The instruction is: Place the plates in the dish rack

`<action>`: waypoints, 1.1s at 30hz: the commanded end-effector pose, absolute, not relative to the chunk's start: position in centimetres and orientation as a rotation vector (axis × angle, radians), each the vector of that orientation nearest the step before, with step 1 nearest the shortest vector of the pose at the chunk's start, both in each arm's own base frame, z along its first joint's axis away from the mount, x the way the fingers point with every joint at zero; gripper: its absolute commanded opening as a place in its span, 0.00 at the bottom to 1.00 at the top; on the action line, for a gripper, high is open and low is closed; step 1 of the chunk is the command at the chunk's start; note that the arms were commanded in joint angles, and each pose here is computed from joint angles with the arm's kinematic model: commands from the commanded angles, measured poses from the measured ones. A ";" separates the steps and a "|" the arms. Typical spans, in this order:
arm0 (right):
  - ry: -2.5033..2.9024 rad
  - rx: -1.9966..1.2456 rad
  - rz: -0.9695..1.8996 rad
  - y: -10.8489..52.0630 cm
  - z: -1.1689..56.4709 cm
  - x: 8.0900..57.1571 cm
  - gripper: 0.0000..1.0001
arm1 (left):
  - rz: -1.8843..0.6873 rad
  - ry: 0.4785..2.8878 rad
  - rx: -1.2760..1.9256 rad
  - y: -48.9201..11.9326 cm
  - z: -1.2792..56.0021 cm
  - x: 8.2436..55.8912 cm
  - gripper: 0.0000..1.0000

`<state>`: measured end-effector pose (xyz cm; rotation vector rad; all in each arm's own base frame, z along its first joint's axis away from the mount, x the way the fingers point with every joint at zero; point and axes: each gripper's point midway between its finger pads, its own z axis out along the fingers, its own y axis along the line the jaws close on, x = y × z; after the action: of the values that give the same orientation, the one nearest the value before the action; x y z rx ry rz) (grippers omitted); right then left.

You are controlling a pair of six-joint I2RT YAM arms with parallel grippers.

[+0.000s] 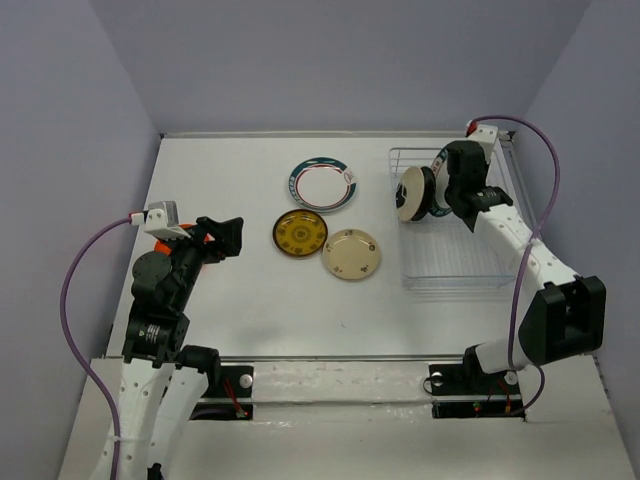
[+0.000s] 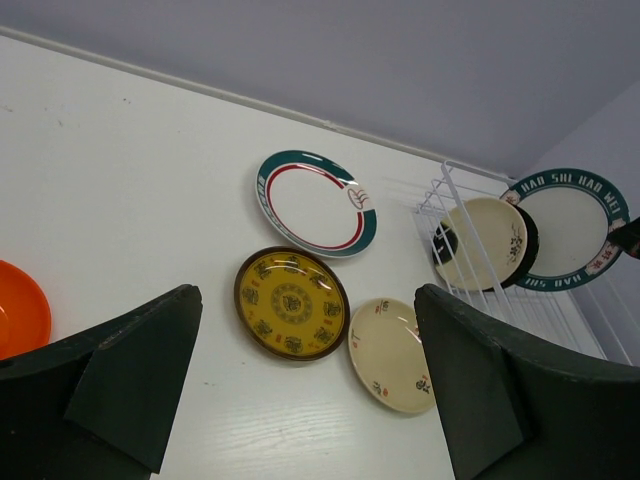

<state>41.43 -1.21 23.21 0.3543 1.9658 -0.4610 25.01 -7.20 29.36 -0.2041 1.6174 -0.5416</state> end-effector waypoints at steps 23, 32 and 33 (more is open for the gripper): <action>1.932 0.305 -0.457 2.1 25.8 41.6 0.62 | -0.558 1.544 -0.185 -7.3 31.8 24.9 0.99; 1.923 0.042 0.256 15.4 29.1 38.8 0.71 | -0.558 1.539 -0.209 -7.0 31.9 25.0 0.99; 1.932 -0.010 0.341 18.0 28.6 38.3 0.70 | -0.565 1.538 -0.211 -7.1 32.0 25.0 0.99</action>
<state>39.68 6.93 28.15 0.2029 1.9286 -0.1295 25.03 -7.11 29.36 -0.2078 1.6167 -0.5393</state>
